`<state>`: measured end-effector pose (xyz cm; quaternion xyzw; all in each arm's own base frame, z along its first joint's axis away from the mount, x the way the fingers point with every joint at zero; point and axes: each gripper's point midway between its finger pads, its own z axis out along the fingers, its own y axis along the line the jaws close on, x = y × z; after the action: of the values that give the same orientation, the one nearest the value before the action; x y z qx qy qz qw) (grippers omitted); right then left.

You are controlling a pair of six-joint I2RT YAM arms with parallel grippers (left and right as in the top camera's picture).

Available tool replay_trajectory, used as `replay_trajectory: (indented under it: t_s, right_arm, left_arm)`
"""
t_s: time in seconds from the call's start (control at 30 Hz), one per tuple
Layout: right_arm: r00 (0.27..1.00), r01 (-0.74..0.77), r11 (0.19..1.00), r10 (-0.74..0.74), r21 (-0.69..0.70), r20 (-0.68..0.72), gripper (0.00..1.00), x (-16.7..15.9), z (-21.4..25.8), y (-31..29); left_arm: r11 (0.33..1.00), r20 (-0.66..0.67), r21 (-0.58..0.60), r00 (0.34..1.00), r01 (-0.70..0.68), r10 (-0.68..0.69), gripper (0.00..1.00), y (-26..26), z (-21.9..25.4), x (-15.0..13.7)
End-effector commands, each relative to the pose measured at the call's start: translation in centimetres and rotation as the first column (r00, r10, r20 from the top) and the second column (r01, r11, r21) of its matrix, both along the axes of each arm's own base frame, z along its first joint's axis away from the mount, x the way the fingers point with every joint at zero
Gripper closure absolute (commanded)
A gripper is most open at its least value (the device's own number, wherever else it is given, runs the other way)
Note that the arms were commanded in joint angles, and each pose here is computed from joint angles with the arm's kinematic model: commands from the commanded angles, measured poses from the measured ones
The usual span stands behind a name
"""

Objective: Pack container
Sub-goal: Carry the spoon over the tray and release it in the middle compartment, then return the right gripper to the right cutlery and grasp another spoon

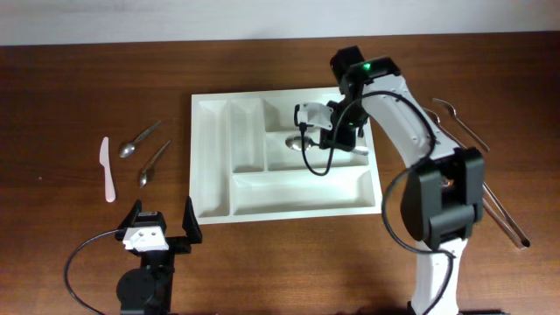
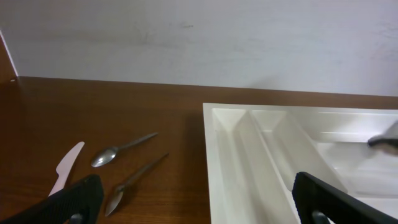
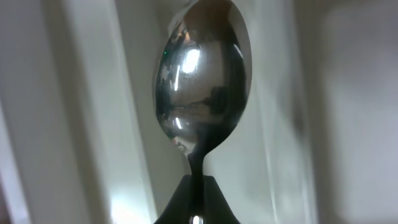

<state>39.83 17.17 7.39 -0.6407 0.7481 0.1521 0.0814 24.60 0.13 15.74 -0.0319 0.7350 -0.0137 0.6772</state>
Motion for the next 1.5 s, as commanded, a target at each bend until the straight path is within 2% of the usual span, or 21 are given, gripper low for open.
replay_trajectory:
  t_s: [0.0,0.03,0.07,0.27,0.33,0.37,0.43,0.57,0.73,0.9,0.93,1.2,1.47]
  right_arm:
    - [1.0,-0.006,1.0,0.006,0.027,0.005,0.89,0.3,-0.1,0.7]
    - [1.0,0.009,1.0,-0.01,0.03,0.015,0.73,0.6,0.1,0.8]
    - [0.999,0.025,0.999,-0.025,0.031,0.023,0.65,0.9,0.3,0.8]
    - [0.978,0.197,0.98,-0.198,0.027,0.067,0.64,3.1,4.2,-0.7]
    - [0.95,0.294,0.956,-0.294,0.013,0.108,0.64,4.4,6.4,-2.6]
    - [0.914,0.385,0.923,-0.381,-0.001,0.141,0.64,5.3,8.2,-4.8]
    - [0.857,0.497,0.868,-0.487,-0.019,0.169,0.6,6.0,10.4,-8.6]
    - [0.793,0.602,0.798,-0.59,-0.043,0.152,0.47,5.6,11.6,-14.4]
    - [0.69,0.724,0.683,-0.72,-0.1,0.074,0.55,3.7,9.6,-22.0]
    - [0.62,0.78,0.613,-0.784,-0.125,0.018,0.7,2.3,6.9,-25.8]
    - [0.612,0.785,0.607,-0.791,-0.128,0.002,0.7,2.1,6.1,-26.1]
    - [0.628,0.767,0.624,-0.778,-0.147,-0.025,0.69,1.7,-0.1,-25.1]
    - [0.643,0.755,0.639,-0.766,-0.148,-0.025,0.69,1.4,-3.5,-24.1]
  left_arm:
    - [1.0,-0.002,0.001,1.0,0.004,-0.004,0.01,0.0,-0.2,0.0]
    - [1.0,-0.002,0.001,1.0,0.004,-0.004,0.01,0.0,-0.2,0.0]
    - [1.0,-0.002,0.001,1.0,0.004,-0.004,0.01,0.0,-0.2,0.0]
    - [1.0,-0.002,0.001,1.0,0.004,-0.004,0.01,0.0,-0.2,0.0]
    - [1.0,-0.002,0.001,1.0,0.004,-0.004,0.01,0.0,-0.2,0.0]
    - [1.0,-0.002,0.001,1.0,0.004,-0.004,0.01,0.0,-0.2,0.0]
    - [1.0,-0.002,0.001,1.0,0.004,-0.004,0.01,0.0,-0.2,0.0]
    - [1.0,-0.002,0.001,1.0,0.004,-0.004,0.01,0.0,-0.2,0.0]
    - [1.0,-0.002,0.001,1.0,0.004,-0.004,0.01,0.0,-0.2,0.0]
    - [1.0,-0.002,0.001,1.0,0.004,-0.004,0.01,0.0,-0.2,0.0]
    - [1.0,-0.002,0.001,1.0,0.004,-0.004,0.01,0.0,-0.2,0.0]
    - [1.0,-0.002,0.001,1.0,0.004,-0.004,0.01,0.0,-0.2,0.0]
    - [1.0,-0.002,0.001,1.0,0.004,-0.004,0.01,0.0,-0.2,0.0]
